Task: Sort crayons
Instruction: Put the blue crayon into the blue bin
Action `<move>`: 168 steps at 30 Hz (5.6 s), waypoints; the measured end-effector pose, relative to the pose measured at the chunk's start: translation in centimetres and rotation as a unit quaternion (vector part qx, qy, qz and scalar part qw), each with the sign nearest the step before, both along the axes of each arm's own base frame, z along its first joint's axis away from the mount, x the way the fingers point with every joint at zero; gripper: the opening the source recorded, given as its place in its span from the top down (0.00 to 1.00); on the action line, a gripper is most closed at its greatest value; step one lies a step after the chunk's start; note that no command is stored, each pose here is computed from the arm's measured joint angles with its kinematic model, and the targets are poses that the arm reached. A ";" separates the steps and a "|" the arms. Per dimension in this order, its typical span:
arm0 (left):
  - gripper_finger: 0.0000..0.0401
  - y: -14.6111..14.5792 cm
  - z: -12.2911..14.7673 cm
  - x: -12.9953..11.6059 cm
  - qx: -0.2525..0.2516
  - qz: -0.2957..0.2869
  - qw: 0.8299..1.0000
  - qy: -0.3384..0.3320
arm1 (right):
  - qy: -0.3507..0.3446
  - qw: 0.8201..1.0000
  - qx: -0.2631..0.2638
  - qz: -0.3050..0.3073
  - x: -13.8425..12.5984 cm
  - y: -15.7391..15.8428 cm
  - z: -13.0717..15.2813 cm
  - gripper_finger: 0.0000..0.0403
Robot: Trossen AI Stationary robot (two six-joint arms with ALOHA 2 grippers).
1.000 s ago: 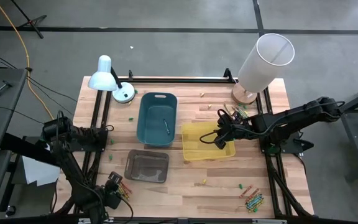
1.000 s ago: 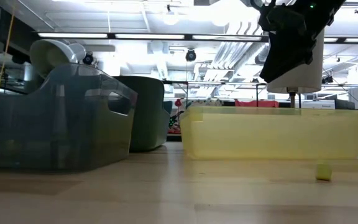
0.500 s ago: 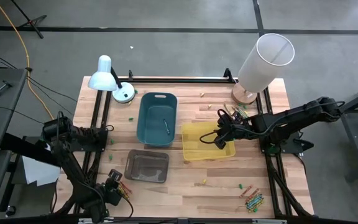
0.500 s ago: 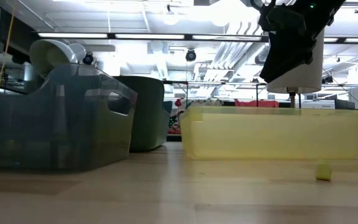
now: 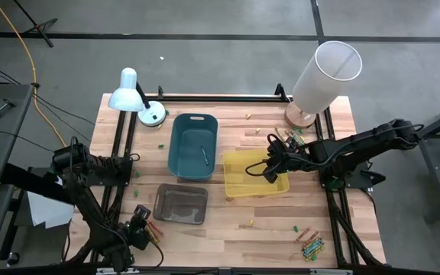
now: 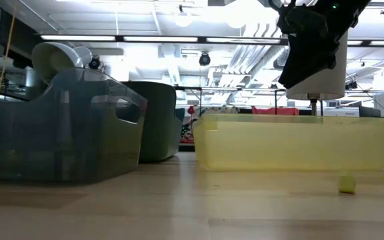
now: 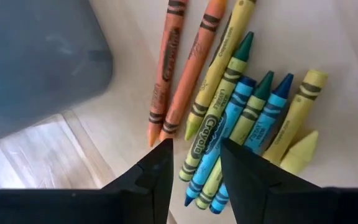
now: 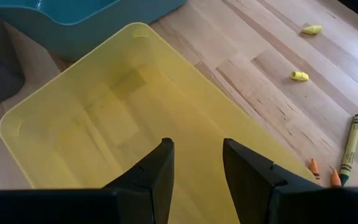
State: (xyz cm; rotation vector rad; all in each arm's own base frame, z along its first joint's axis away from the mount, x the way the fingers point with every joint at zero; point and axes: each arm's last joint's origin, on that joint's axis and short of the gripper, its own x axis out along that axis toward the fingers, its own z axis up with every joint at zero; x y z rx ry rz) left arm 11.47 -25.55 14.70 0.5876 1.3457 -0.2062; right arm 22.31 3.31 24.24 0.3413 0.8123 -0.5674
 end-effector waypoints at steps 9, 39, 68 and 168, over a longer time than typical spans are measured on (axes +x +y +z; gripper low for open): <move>0.70 -0.8 1.6 -0.1 -0.015 0.036 0.999 0.005 | 0.000 1.000 0.000 0.000 0.0 0.0 0.0 0.68; 0.70 -0.2 -0.6 -0.9 -0.024 0.013 1.000 -0.003 | 0.000 1.000 0.000 0.000 0.0 0.0 0.0 0.68; 0.70 -0.1 -0.6 -0.6 -0.036 0.014 0.998 0.039 | 0.000 1.000 0.000 0.000 0.0 0.0 0.0 0.68; 1.00 27.0 4.5 2.9 -0.183 0.098 0.677 -0.706 | -0.331 0.903 -0.180 0.209 12.7 -5.0 -1.7 0.68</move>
